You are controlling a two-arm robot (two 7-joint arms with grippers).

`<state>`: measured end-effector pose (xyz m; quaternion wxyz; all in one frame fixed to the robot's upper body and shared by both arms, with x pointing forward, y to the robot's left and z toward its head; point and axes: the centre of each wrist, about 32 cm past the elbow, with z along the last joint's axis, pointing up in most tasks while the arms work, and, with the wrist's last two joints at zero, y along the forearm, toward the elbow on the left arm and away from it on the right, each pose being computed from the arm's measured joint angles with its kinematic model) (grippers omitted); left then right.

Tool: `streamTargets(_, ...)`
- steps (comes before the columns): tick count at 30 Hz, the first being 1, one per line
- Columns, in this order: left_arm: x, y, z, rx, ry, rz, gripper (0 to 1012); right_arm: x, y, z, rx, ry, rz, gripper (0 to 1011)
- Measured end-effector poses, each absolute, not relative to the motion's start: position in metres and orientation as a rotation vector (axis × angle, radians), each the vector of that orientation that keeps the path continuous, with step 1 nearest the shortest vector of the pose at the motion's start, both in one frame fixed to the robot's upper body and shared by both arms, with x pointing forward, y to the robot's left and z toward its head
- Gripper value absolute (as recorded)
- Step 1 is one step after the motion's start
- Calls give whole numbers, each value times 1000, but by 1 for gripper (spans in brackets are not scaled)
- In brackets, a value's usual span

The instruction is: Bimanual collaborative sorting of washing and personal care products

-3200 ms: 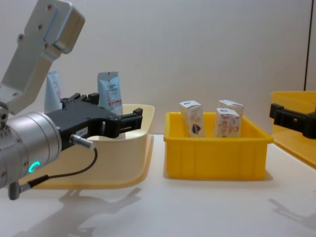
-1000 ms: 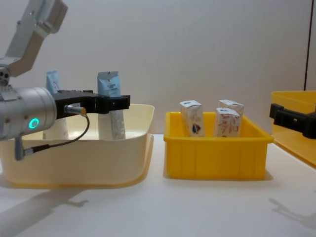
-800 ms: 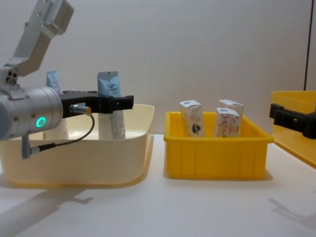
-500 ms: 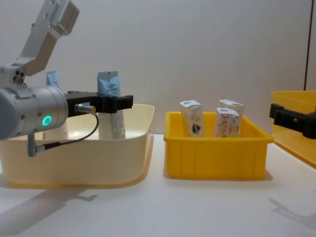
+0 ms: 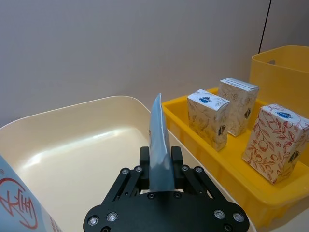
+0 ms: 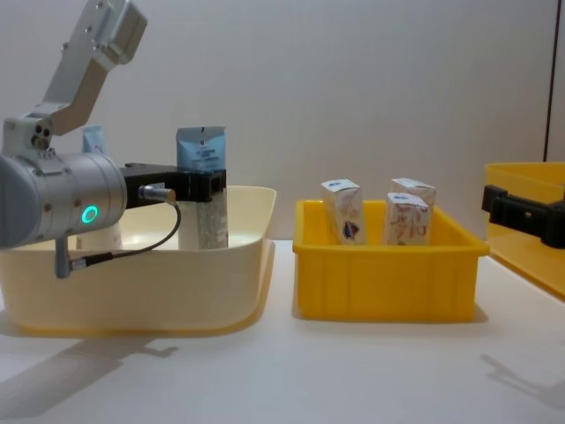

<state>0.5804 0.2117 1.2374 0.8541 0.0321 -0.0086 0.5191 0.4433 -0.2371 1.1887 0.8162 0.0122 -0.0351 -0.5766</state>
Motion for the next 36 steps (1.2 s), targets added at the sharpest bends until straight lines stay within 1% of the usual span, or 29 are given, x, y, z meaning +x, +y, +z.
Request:
streamTargets(2, 581, 211, 1238, 67, -18, 1091, 252, 443, -237, 1189, 26, -75, -1229, 1001)
streamTargets(4, 581, 211, 1238, 67, -18, 1091, 227, 443, -237, 1189, 26, -75, -1229, 1001)
streamTargets(8, 581, 212, 1237, 62, -23, 1088, 211, 443, -237, 1189, 26, -75, -1230, 1001)
streamTargets(16, 580, 216, 1238, 15, -66, 1074, 211, 443, -237, 1189, 26, -75, -1230, 1001)
streamTargets(24, 580, 224, 1249, -56, -131, 1032, 210, 443, -237, 1189, 26, -75, -1230, 1001)
streamTargets(30, 581, 229, 1264, -129, -172, 965, 210, 443, -237, 1189, 26, -75, -1230, 1001)
streamTargets(36, 581, 229, 1275, -185, -182, 889, 210, 443, -237, 1189, 26, -75, -1230, 1001)
